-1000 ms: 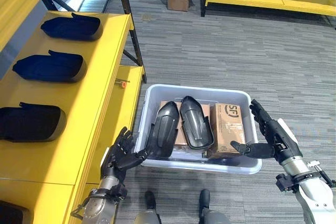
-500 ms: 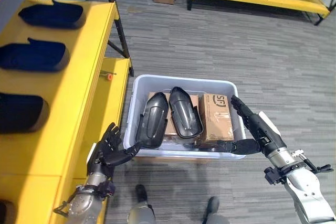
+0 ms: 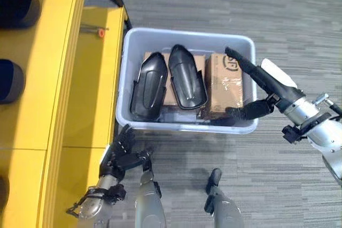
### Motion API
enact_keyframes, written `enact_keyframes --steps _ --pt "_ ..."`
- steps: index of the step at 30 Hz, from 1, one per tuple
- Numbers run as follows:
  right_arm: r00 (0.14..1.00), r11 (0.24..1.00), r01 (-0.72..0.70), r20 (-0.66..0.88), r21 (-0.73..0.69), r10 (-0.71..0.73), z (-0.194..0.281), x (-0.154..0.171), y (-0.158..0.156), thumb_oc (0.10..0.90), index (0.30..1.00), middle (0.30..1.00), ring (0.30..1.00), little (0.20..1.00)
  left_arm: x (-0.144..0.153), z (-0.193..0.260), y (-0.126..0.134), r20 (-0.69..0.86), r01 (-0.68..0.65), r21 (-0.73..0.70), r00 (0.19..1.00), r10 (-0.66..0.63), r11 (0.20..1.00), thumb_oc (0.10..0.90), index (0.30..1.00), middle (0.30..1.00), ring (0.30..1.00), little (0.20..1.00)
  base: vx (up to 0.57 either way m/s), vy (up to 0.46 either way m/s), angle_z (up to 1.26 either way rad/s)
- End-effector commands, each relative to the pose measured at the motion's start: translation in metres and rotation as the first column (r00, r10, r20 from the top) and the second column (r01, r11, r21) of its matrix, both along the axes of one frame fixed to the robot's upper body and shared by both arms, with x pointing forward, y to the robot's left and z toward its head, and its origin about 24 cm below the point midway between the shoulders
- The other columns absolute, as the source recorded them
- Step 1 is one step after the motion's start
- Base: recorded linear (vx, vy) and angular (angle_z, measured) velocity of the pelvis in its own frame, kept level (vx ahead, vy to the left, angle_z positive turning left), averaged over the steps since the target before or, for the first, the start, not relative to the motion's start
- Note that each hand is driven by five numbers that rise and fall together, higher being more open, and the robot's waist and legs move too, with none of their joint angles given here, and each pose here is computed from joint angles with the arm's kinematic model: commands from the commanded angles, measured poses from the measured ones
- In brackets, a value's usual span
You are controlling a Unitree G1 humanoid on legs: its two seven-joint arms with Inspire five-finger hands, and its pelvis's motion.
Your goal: Move parts from the plastic box to the shelf.
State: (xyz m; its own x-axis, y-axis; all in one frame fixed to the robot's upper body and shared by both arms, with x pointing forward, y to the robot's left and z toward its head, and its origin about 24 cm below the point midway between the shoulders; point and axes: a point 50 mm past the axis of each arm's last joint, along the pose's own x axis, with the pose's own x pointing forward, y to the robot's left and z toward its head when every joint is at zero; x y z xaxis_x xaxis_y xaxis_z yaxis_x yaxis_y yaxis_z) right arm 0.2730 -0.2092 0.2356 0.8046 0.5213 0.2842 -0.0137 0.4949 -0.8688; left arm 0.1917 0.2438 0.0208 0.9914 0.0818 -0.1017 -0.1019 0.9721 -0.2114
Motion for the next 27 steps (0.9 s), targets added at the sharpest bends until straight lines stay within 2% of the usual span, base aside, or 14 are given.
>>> enact_keyframes --steps 1,8,13,27 --pt "0.943 0.997 -0.069 0.323 -0.033 0.076 0.056 -0.014 0.017 0.900 1.000 1.000 1.000 1.000 0.008 0.039 0.003 0.196 0.014 0.057 0.980 -0.025 0.998 0.900 1.000 1.000 1.000 1.000 -0.03 -0.047 0.04" --pt "0.916 0.989 -0.049 0.389 -0.139 0.100 0.064 -0.015 0.028 0.900 1.000 1.000 1.000 1.000 0.011 0.043 0.003 0.218 -0.010 0.057 0.976 -0.002 0.998 0.900 1.000 1.000 1.000 1.000 -0.02 -0.018 0.01" --pt "0.905 0.987 -0.039 0.414 -0.155 0.101 0.061 -0.010 0.036 0.900 1.000 1.000 1.000 1.000 0.016 0.049 0.001 0.245 -0.012 0.057 0.969 -0.002 0.998 0.900 1.000 1.000 1.000 1.000 -0.02 0.007 0.03" --pt "0.914 0.995 -0.055 0.397 -0.085 0.085 0.045 0.000 0.046 0.900 1.000 1.000 1.000 1.000 0.023 0.054 -0.005 0.269 -0.004 0.067 0.963 -0.014 0.998 0.900 1.000 1.000 1.000 1.000 -0.01 0.014 0.03"
